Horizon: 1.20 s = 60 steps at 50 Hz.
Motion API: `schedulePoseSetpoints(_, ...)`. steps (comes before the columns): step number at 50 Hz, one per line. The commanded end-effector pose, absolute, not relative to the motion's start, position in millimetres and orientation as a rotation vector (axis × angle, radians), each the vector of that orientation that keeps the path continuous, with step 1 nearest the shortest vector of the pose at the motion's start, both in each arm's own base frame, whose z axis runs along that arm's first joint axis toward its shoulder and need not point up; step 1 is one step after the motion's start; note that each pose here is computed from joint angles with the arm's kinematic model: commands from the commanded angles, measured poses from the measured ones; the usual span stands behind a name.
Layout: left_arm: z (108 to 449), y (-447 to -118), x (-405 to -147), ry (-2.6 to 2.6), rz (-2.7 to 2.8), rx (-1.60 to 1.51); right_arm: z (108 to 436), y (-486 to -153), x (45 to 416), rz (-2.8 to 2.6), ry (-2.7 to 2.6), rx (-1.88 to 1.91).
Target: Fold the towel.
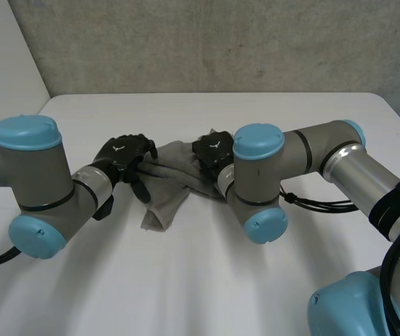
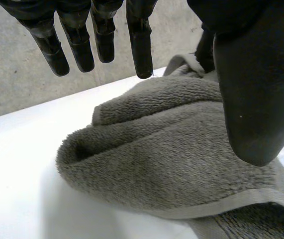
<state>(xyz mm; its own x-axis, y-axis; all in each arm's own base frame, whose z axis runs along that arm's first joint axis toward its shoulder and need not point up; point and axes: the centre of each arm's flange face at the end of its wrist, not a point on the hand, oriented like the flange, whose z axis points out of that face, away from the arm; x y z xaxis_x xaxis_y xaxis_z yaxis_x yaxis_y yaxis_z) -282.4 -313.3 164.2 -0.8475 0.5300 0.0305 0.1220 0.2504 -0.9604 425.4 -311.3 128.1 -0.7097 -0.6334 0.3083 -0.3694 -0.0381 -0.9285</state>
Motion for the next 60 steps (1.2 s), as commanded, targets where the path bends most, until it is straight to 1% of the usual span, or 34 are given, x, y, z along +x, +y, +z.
schedulePoseSetpoints(1, 166.9, -316.0, -280.3, -2.174, 1.645, -0.588, 170.8, -310.3, 391.1, -1.748, 2.157, -1.087)
schedulePoseSetpoints(2, 167.0, -316.6, -279.9, -2.173, 1.648, -0.586, 170.9, -310.4, 391.0, -1.747, 2.158, -1.087)
schedulePoseSetpoints(4, 167.6, -316.6, -279.8, -2.172, 1.65, -0.586, 195.9, -315.9, 351.6, -1.72, 2.245, -1.055)
schedulePoseSetpoints(5, 167.6, -316.6, -279.8, -2.172, 1.65, -0.586, 196.0, -315.9, 351.4, -1.72, 2.245, -1.054)
schedulePoseSetpoints(7, 167.7, -316.2, -279.6, -2.174, 1.649, -0.585, 216.4, -313.4, 313.7, -1.701, 2.28, -1.066)
schedulePoseSetpoints(8, 167.7, -316.2, -279.6, -2.174, 1.649, -0.585, 216.5, -313.4, 313.5, -1.701, 2.28, -1.066)
schedulePoseSetpoints(10, 168.8, -316.6, -279.7, -2.17, 1.654, -0.585, 224.1, -308.4, 277.7, -1.677, 2.305, -1.149)
schedulePoseSetpoints(11, 168.8, -316.6, -279.7, -2.17, 1.654, -0.585, 224.1, -308.4, 277.5, -1.677, 2.305, -1.149)
schedulePoseSetpoints(12, 169.4, -316.6, -279.7, -2.169, 1.655, -0.585, 225.1, -305.1, 262.7, -1.668, 2.328, -1.202)
schedulePoseSetpoints(13, 169.0, -316.3, -279.6, -2.17, 1.654, -0.585, 225.1, -305.0, 262.5, -1.668, 2.328, -1.203)
schedulePoseSetpoints(15, 169.0, -315.9, -280.1, -2.169, 1.653, -0.587, 217.4, -297.8, 236.6, -1.618, 2.402, -1.318)
schedulePoseSetpoints(16, 169.0, -315.9, -280.1, -2.169, 1.653, -0.587, 217.3, -297.7, 236.5, -1.618, 2.402, -1.319)
schedulePoseSetpoints(18, 168.6, -315.2, -280.5, -2.17, 1.651, -0.588, 204.6, -289.0, 216.3, -1.529, 2.472, -1.444)
schedulePoseSetpoints(22, 168.2, -313.6, -281.8, -2.168, 1.647, -0.593, 196.7, -280.5, 206.2, -1.453, 2.496, -1.559)
schedulePoseSetpoints(26, 167.6, -311.9, -283.7, -2.166, 1.642, -0.599, 195.1, -278.0, 206.1, -1.457, 2.488, -1.564)
schedulePoseSetpoints(28, 166.6, -310.3, -285.2, -2.164, 1.635, -0.605, 207.8, -283.7, 209.7, -1.59, 2.462, -1.449)
schedulePoseSetpoints(29, 164.0, -308.5, -286.4, -2.168, 1.625, -0.61, 207.8, -283.7, 209.8, -1.591, 2.462, -1.448)
schedulePoseSetpoints(31, 162.6, -307.7, -287.4, -2.168, 1.621, -0.613, 226.6, -283.9, 217.9, -1.73, 2.388, -1.302)
schedulePoseSetpoints(34, 161.4, -306.8, -290.4, -2.152, 1.628, -0.621, 233.2, -282.2, 223.5, -1.772, 2.348, -1.247)
schedulePoseSetpoints(36, 158.3, -305.8, -292.7, -2.149, 1.623, -0.627, 241.1, -279.5, 234.3, -1.829, 2.279, -1.16)
schedulePoseSetpoints(37, 155.0, -305.1, -294.4, -2.149, 1.618, -0.634, 241.2, -279.4, 234.3, -1.829, 2.279, -1.16)
schedulePoseSetpoints(39, 151.8, -304.6, -295.6, -2.152, 1.609, -0.638, 241.6, -278.2, 248.8, -1.862, 2.208, -1.124)
schedulePoseSetpoints(42, 146.4, -304.2, -295.9, -2.164, 1.595, -0.64, 240.6, -278.3, 258.0, -1.878, 2.171, -1.119)
schedulePoseSetpoints(44, 144.3, -304.3, -296.2, -2.167, 1.589, -0.642, 224.6, -280.9, 279.9, -1.84, 2.137, -1.133)
schedulePoseSetpoints(45, 142.7, -304.0, -296.0, -2.171, 1.584, -0.642, 224.5, -280.9, 280.0, -1.84, 2.137, -1.133)
schedulePoseSetpoints(47, 142.1, -303.5, -296.6, -2.17, 1.58, -0.645, 208.5, -286.9, 294.4, -1.787, 2.144, -1.115)
schedulePoseSetpoints(50, 140.3, -301.8, -297.5, -2.173, 1.569, -0.652, 201.2, -290.2, 300.1, -1.761, 2.145, -1.092)
schedulePoseSetpoints(52, 139.0, -300.2, -298.8, -2.174, 1.561, -0.655, 183.9, -301.6, 308.6, -1.716, 2.167, -1.047)
schedulePoseSetpoints(53, 137.1, -299.6, -299.2, -2.178, 1.554, -0.657, 183.8, -301.6, 308.6, -1.716, 2.167, -1.046)
schedulePoseSetpoints(54, 135.8, -298.9, -299.5, -2.181, 1.548, -0.659, 174.3, -306.5, 313.8, -1.689, 2.176, -1.034)
schedulePoseSetpoints(57, 133.8, -298.5, -299.4, -2.188, 1.54, -0.66, 156.3, -303.7, 331.1, -1.623, 2.174, -1.068)
schedulePoseSetpoints(60, 131.5, -297.0, -300.2, -2.192, 1.528, -0.663, 146.4, -303.4, 337.1, -1.581, 2.188, -1.09)
